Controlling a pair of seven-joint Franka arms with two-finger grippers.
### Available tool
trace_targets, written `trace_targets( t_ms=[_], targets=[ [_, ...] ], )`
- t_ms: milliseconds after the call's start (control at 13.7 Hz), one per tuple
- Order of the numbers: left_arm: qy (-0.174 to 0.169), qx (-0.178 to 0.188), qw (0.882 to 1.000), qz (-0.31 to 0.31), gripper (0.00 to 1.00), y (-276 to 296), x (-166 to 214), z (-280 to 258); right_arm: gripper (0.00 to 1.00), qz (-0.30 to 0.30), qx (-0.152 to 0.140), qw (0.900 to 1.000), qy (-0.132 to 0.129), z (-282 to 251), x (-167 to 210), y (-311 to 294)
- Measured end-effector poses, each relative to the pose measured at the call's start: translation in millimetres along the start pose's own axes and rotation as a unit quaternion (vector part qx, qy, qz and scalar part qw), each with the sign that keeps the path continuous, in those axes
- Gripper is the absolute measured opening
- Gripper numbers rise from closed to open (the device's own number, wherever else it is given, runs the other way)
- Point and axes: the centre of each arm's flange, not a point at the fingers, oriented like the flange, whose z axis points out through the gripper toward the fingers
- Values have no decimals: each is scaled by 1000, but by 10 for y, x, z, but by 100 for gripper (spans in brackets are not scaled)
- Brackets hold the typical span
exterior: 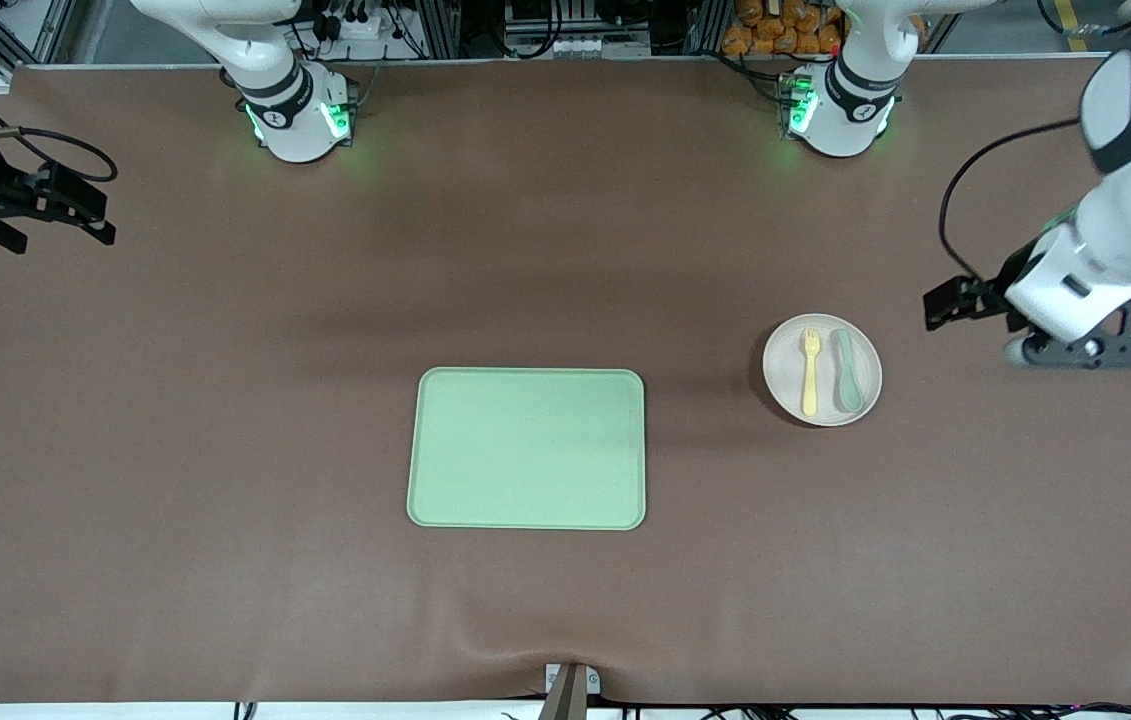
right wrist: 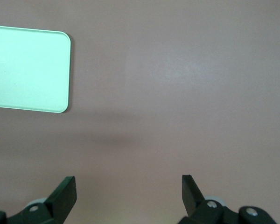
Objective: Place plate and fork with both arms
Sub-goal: 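Reach the left gripper down to the rim of the white plate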
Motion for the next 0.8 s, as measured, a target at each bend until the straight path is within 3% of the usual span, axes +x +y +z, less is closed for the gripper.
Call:
trace_targets(
  t_ms=[291,802],
  targets=[
    [-37,13,999,0,100,-104,237,971,100,0,1,1000,-8,80,46,8],
    [-18,2,1000,-24,100,-510,7,2208,100,0,1,1000,-11,119,76,13]
  ],
)
